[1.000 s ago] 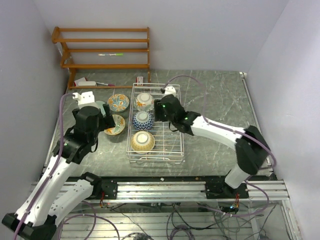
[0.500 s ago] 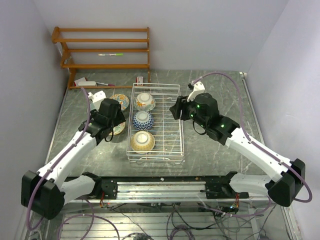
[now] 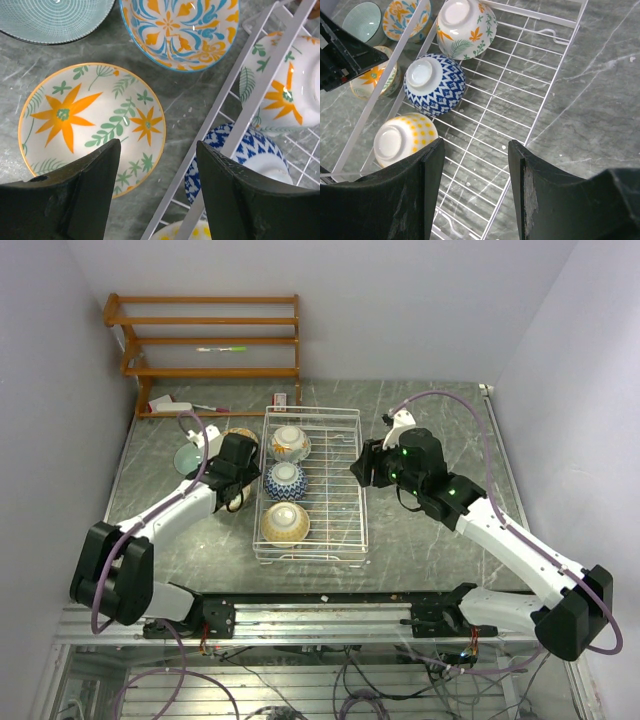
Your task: Load the bowls into the dish rack
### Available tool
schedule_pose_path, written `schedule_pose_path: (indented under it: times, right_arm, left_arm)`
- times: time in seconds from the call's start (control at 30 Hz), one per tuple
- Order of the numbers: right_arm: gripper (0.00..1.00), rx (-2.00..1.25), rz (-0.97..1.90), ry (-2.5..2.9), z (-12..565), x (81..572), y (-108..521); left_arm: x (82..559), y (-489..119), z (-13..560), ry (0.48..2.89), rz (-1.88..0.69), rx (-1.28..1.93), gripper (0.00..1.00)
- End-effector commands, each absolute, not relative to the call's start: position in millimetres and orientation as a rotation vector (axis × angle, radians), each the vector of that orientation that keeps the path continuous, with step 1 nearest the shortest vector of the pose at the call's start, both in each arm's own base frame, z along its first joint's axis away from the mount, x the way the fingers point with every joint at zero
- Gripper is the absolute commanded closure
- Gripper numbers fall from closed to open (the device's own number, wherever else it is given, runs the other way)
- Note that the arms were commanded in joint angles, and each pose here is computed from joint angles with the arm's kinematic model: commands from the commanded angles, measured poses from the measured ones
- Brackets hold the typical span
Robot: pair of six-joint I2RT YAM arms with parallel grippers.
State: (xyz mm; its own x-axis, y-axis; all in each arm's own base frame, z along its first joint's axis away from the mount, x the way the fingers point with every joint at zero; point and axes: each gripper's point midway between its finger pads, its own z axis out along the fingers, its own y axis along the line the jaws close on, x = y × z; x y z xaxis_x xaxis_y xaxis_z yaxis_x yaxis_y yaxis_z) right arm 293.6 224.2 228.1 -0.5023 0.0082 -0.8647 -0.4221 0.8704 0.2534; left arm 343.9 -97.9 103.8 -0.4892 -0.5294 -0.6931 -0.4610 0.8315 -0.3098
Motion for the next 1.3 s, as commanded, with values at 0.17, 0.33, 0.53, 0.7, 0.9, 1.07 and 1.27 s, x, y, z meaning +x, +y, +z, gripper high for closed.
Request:
schedule_pose_path:
  times: [0.17, 0.33, 0.53, 0.7, 0.9, 1.07, 1.27]
  right_arm:
    - [0.47, -0.315, 0.545, 2.058, 220, 294, 221]
    - [0.47, -0.311, 0.54, 2.067, 216, 295, 220]
    - [0.47, -0.304, 0.546, 2.073, 212, 295, 220]
    - [0.48, -0.305, 0.541, 2.076, 210, 296, 219]
    - [0.48, -0.297, 0.544, 2.071, 209, 297, 218]
    - [0.48, -0.299, 0.557, 2.084, 203, 298, 221]
    - [0.48, -0.3, 0.568, 2.086, 201, 299, 223]
  left_arm:
    - [368, -78, 90, 2.046, -0.183, -0.916, 0.33]
    - [374, -81, 76, 2.087, -0.173, -0.916, 0.35]
    - [382, -87, 71, 2.094, -0.19, -0.905, 0.35]
    - [385, -87, 61, 2.118, -0.168, -0.892, 0.36]
    - [380, -86, 62, 2.118, -0.172, -0.879, 0.31]
    - [377, -82, 77, 2.093, -0.167, -0.862, 0.28]
    - [378, -79, 81, 2.098, -0.141, -0.842, 0.26]
